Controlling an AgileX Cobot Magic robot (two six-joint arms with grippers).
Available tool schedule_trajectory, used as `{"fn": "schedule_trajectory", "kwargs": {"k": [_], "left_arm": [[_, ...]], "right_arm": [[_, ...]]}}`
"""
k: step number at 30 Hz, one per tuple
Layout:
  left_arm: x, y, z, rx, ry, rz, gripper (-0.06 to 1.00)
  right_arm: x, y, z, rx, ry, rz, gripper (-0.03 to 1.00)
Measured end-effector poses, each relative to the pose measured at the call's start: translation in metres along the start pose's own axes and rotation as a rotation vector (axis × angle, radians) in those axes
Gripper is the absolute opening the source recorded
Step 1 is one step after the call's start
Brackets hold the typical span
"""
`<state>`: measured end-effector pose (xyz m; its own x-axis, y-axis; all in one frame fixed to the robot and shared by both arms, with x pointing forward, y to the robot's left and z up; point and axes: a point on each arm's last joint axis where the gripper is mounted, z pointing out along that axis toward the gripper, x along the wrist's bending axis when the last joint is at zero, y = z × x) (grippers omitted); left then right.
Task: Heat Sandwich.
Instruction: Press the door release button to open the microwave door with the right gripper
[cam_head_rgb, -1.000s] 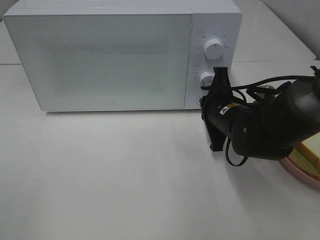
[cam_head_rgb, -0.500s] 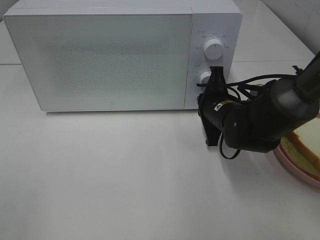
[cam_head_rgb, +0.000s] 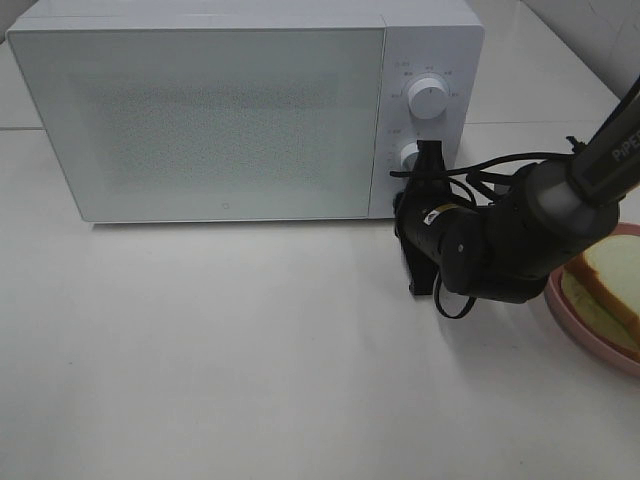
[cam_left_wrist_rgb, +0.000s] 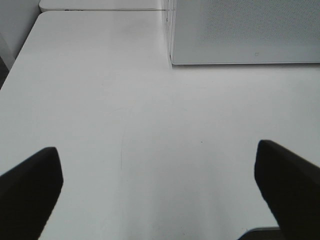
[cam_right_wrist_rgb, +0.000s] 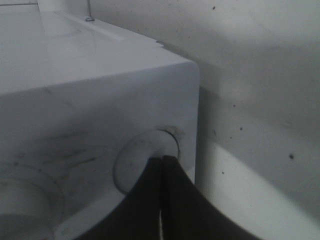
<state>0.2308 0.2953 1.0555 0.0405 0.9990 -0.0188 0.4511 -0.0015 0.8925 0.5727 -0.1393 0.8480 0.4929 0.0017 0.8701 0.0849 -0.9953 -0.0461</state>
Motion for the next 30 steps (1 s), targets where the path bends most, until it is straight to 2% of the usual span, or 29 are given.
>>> {"fn": "schedule_trajectory", "kwargs": {"k": [30], "left_arm": [[0.0000, 0.0000, 0.0000, 0.000, 0.000, 0.000, 0.99]], "right_arm": [[0.0072, 0.0024, -0.0014, -0.002, 0.013, -0.014, 0.01]]}}
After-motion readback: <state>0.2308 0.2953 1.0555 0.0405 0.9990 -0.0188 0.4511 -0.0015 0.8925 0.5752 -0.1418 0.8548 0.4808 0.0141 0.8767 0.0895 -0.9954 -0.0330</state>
